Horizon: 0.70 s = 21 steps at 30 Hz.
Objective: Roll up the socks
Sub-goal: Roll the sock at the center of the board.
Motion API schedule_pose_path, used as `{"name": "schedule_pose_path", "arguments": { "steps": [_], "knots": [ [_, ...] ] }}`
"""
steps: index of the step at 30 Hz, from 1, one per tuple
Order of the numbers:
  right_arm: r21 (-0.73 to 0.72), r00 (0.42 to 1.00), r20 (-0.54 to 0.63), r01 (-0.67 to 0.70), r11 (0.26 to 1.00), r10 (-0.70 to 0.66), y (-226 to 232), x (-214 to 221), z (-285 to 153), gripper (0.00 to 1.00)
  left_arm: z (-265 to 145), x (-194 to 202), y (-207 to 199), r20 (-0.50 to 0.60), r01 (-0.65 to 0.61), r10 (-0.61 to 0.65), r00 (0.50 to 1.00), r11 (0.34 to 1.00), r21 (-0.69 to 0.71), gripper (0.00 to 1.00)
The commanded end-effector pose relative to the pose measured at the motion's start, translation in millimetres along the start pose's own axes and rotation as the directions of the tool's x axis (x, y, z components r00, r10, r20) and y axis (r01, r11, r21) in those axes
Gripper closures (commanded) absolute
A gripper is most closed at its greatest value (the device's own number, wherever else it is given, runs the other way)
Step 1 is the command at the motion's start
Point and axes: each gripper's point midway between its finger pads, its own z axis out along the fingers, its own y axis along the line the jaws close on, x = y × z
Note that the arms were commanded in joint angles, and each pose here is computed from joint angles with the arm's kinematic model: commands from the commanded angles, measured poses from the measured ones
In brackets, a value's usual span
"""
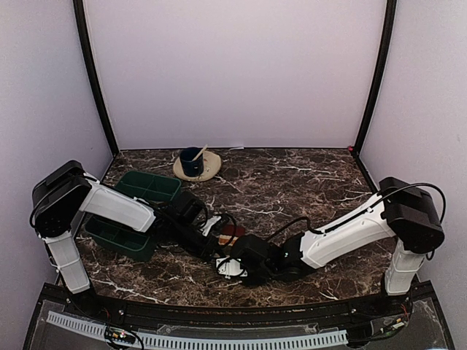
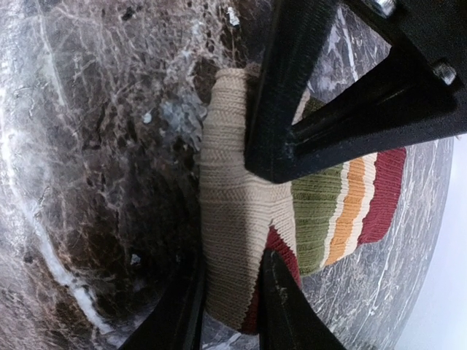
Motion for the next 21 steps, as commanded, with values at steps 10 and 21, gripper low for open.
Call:
{"name": "schedule_pose_path", "arguments": {
  "steps": [10, 21],
  "knots": [
    [-0.131, 0.995, -0.077, -0.072, 0.989, 0.062, 12, 20, 16, 0.89, 2, 58, 35, -0.158, 0.112, -0.131, 0.979, 0.986, -0.123, 1.00],
    [-0.279, 0.970, -0.092, -0.240, 0.930, 0.223, 15, 23, 17, 0.95, -20, 36, 39, -0.030, 0.134, -0.140, 0.990, 0.977, -0.164, 0.83]
  ]
}}
